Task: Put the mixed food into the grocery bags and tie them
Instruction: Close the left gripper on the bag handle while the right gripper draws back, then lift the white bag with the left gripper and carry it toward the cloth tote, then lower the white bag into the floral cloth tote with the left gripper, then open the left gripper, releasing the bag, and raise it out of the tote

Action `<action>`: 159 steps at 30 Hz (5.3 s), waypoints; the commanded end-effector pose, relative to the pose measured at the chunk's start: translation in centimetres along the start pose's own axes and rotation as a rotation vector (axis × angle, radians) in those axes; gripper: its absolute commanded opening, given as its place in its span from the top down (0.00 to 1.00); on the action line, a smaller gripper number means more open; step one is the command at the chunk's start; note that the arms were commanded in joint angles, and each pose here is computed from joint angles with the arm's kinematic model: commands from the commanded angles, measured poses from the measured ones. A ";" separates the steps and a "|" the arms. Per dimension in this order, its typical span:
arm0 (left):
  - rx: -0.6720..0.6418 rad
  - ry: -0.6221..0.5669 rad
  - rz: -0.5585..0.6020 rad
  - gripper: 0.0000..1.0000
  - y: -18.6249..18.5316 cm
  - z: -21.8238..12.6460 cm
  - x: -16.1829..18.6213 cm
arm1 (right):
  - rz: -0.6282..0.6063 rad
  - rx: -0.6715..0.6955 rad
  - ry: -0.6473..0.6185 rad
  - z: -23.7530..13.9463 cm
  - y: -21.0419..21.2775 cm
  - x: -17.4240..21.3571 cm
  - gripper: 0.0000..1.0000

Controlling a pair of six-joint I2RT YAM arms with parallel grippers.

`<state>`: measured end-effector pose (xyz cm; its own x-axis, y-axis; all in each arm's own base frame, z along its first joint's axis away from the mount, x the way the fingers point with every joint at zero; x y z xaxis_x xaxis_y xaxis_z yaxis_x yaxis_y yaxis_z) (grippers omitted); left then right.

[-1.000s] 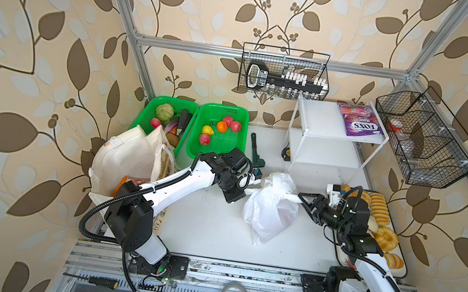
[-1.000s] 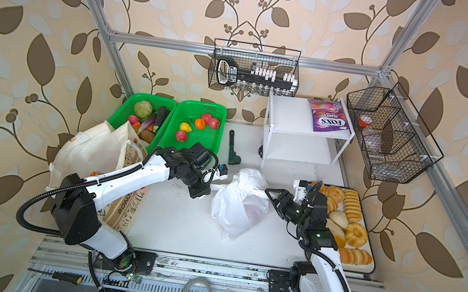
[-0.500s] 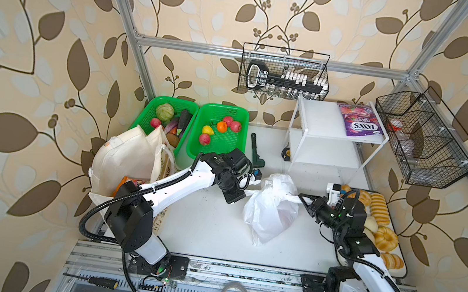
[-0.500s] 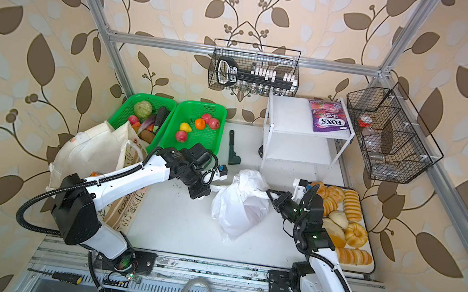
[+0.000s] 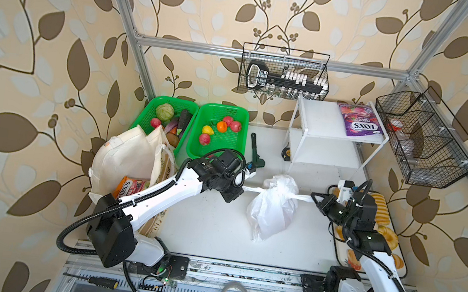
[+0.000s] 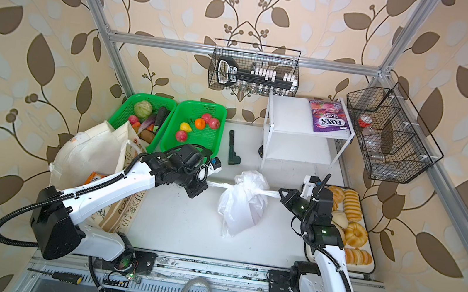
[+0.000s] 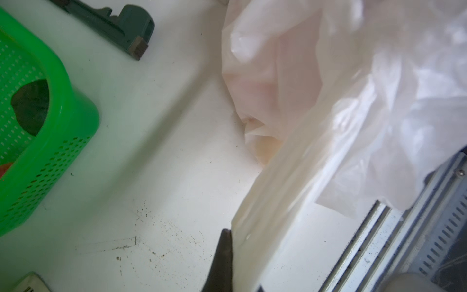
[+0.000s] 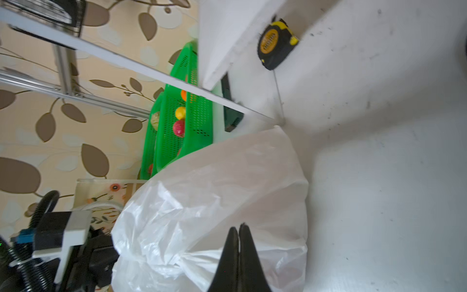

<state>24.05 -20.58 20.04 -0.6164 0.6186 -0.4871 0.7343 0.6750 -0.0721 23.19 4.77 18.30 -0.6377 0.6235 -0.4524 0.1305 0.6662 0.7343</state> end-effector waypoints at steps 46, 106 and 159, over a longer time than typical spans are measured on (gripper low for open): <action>0.081 -0.131 0.160 0.01 -8.1 0.5 -10.3 | -0.081 0.138 -0.214 -4.8 0.2 -4.0 0.33; -1.388 -0.564 -0.663 1.00 12.4 -39.2 6.3 | -0.375 -0.061 -0.160 -2.0 10.2 -3.4 0.35; -0.773 0.020 -0.969 0.61 18.4 -19.4 13.5 | -0.382 -0.081 -0.136 -1.4 10.4 -5.5 0.35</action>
<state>24.11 7.34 31.17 -0.8102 -0.2042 -0.5494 -0.3313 0.9328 0.1420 27.32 7.73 29.37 -0.5155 0.3918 -0.7621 -0.1561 0.8315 0.5331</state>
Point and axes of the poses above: each gripper's point midway between its finger pads, its own z axis out along the fingers, its own y axis along the line the jaws close on, x = y × z, the point moved 5 cm from there along -z, back along the fingers, and after that the axes turned 1 degree about -z, right-handed, at the moved point
